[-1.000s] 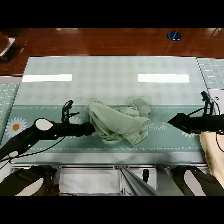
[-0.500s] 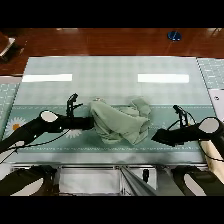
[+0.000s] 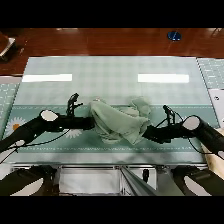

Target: Fold the shirts.

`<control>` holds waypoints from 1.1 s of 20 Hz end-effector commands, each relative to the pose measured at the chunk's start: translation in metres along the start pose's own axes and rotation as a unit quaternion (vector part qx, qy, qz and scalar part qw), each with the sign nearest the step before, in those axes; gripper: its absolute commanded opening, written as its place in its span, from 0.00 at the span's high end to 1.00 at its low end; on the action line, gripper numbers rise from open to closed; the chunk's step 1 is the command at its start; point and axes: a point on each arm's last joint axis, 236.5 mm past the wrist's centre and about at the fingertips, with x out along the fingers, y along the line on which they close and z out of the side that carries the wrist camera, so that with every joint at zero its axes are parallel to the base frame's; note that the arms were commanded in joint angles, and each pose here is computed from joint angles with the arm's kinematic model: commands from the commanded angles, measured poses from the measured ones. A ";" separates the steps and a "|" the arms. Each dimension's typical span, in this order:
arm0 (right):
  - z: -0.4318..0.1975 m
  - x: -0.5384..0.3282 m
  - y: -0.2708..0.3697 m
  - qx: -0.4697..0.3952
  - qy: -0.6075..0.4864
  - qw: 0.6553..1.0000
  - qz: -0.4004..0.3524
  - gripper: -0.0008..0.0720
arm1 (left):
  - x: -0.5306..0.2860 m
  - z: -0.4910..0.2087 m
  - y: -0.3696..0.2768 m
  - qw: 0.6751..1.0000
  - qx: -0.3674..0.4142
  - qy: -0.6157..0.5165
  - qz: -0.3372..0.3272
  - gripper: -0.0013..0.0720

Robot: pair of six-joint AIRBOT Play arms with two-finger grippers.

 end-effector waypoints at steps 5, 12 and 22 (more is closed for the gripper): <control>0.020 0.018 0.028 0.005 -0.005 0.998 0.066 0.95 | -0.001 0.001 -0.001 1.000 0.002 0.000 -0.002 0.96; 0.108 -0.211 0.134 -0.234 -0.229 0.944 0.037 0.97 | -0.184 0.135 -0.117 0.953 0.137 -0.250 -0.103 0.96; -0.020 -0.551 0.285 -0.423 -0.593 0.685 0.020 0.97 | -0.461 0.108 -0.289 0.753 0.351 -0.553 -0.055 0.96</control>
